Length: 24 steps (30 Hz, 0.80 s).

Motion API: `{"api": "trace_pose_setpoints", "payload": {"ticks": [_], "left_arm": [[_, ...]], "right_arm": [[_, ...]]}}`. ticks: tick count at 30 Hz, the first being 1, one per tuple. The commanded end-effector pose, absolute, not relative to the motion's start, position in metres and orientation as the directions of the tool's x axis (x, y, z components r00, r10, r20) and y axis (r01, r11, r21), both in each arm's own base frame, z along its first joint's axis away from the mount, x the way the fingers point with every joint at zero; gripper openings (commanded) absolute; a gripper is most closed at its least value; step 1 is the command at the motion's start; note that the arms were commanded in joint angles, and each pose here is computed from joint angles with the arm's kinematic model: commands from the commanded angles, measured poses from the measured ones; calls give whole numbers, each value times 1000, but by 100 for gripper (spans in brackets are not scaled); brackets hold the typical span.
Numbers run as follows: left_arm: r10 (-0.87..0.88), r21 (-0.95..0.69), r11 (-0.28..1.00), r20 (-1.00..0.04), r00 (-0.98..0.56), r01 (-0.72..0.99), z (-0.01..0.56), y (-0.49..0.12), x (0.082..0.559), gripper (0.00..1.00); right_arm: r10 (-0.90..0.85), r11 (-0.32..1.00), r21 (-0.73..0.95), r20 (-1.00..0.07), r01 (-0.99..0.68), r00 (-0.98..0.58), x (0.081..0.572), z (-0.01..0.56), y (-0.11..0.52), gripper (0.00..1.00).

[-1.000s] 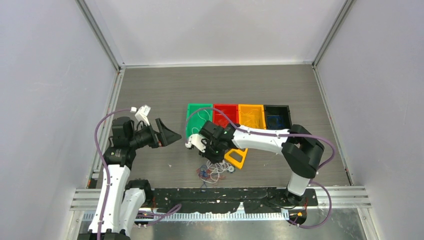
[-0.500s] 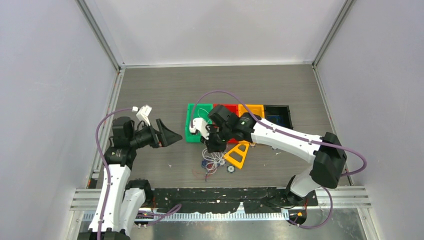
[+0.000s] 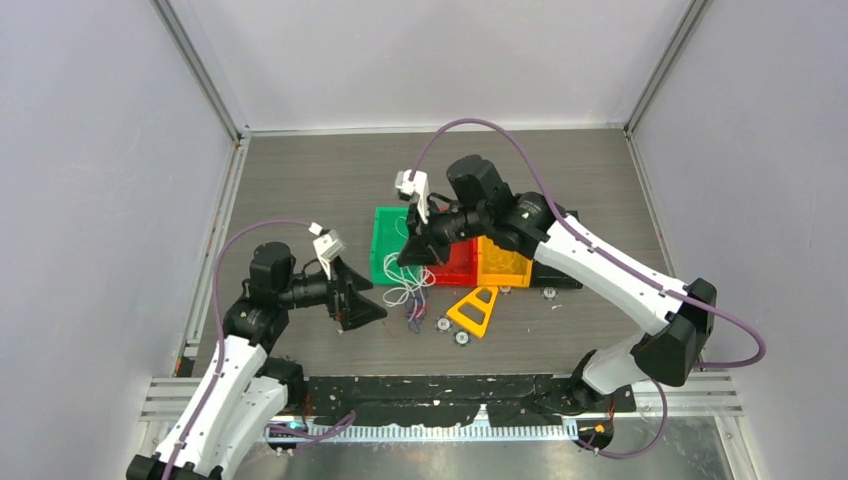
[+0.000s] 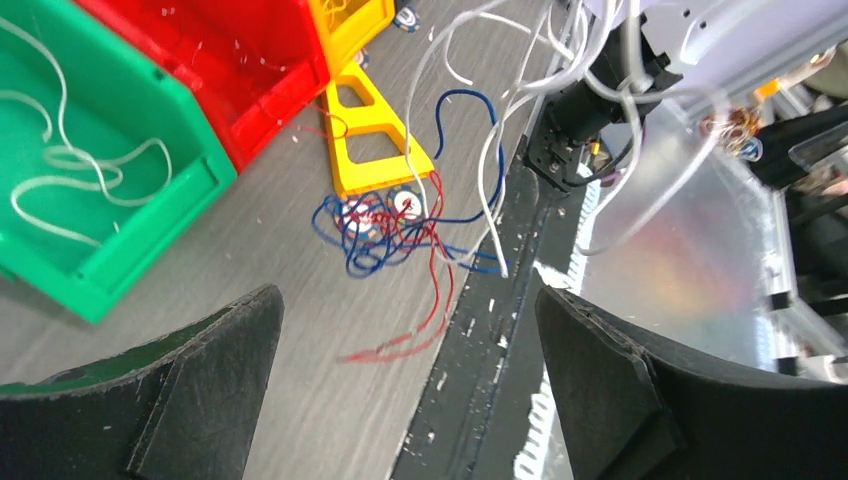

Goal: Untangle the cables

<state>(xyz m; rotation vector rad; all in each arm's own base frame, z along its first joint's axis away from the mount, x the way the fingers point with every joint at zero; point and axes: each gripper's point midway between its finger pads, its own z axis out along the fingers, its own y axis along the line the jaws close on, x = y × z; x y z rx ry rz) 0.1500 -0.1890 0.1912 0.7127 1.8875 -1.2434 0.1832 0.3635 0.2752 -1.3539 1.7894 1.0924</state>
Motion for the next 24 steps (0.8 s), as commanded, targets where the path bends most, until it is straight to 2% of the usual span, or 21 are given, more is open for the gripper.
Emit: {"api": "trace_pose_setpoints", "payload": {"ticks": [1,5,7,8,9,13,16,17,20,21,24], "left_arm": [[26,-271,357,-954,-300,894,230,-202,165,100],[-18,-240,375,-968,-252,896,240,-213,169,100],[-23,-246,339,-967,-254,908,240,-223,164,99],[-10,-257,326,-963,-269,910,235,-226,162,96],[12,-262,311,-960,-279,914,229,-228,159,90],[199,-207,272,-943,-266,940,189,-214,141,51],[268,-183,288,-927,-262,940,172,-195,131,34],[259,-163,297,-935,-244,941,176,-190,132,26],[303,-38,334,-942,-146,942,184,-176,138,5],[351,6,323,-929,-114,946,183,-171,136,0],[505,103,227,-863,-26,969,170,-153,123,0]], "right_arm": [[-270,56,325,-905,-944,-328,183,345,378,5],[-208,11,387,-901,-922,-381,185,372,388,5],[-180,-4,404,-900,-915,-396,188,384,395,5],[-167,-9,403,-903,-915,-396,190,390,398,5],[-151,-11,412,-901,-911,-406,194,398,400,5],[-69,-7,420,-906,-908,-418,217,426,395,5],[-15,24,418,-908,-908,-418,241,442,381,5],[3,52,412,-911,-910,-413,254,445,372,5],[41,104,402,-916,-910,-400,276,453,357,5],[53,131,401,-916,-907,-398,285,453,350,5],[81,188,398,-917,-898,-390,300,449,340,5]]}}
